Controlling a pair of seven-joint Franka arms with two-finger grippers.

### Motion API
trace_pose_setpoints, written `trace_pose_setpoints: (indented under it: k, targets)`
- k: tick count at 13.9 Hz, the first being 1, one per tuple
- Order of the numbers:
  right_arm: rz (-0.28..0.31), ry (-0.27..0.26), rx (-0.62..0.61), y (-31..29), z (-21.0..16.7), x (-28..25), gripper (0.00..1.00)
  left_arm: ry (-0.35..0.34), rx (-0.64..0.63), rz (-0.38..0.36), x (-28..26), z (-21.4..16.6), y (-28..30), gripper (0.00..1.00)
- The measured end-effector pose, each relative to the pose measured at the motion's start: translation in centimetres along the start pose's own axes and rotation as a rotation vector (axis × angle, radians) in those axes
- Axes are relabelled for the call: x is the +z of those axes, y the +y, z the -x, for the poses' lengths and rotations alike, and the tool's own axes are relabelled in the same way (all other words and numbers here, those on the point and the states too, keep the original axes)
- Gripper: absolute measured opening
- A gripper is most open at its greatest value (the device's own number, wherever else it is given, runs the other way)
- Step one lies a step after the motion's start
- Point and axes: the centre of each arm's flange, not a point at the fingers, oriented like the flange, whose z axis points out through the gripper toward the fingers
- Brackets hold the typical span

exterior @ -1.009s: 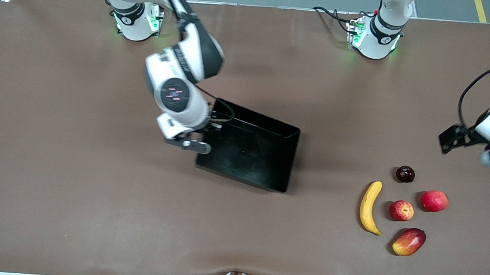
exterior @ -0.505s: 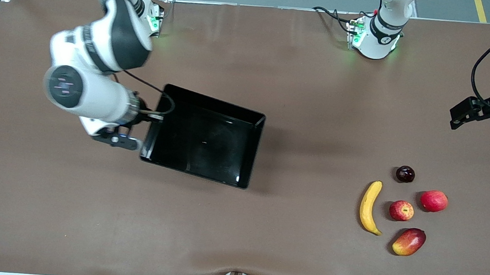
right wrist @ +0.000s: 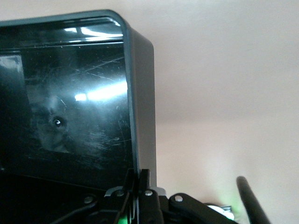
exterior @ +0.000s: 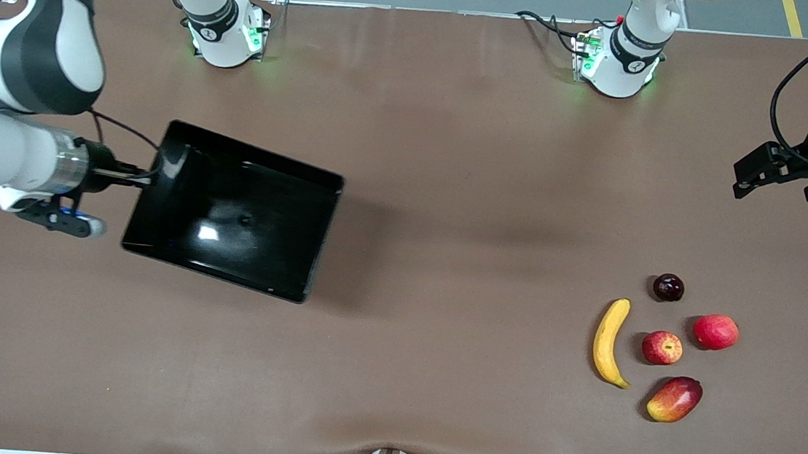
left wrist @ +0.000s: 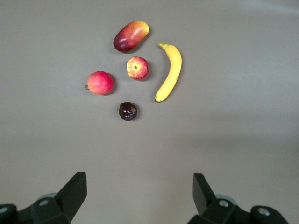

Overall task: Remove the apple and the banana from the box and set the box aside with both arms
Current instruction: 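Drag the empty black box away from the fruits with the right gripper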

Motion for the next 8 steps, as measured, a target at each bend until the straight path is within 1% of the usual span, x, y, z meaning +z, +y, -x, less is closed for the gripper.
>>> trace_pose_setpoints:
  k: [2, 4, 6, 8]
  targets:
    - [-0.010, 0.034, -0.016, 3.5, -2.1, 3.5, 0.06, -0.009, 0.010, 0.001, 0.5, -0.1, 0.0, 1.00]
    - [-0.021, 0.036, -0.047, 7.3, -3.6, 6.4, 0.06, -0.016, 0.013, 0.002, 1.3, -0.5, 0.2, 1.00]
    - [-0.039, 0.042, -0.082, 12.5, -4.7, 7.6, 0.06, -0.023, 0.019, 0.004, 2.2, -1.0, 0.5, 1.00]
    - [-0.055, 0.054, -0.070, 17.4, -5.7, 8.6, 0.06, -0.029, 0.025, 0.005, 2.8, -1.3, 0.8, 1.00]
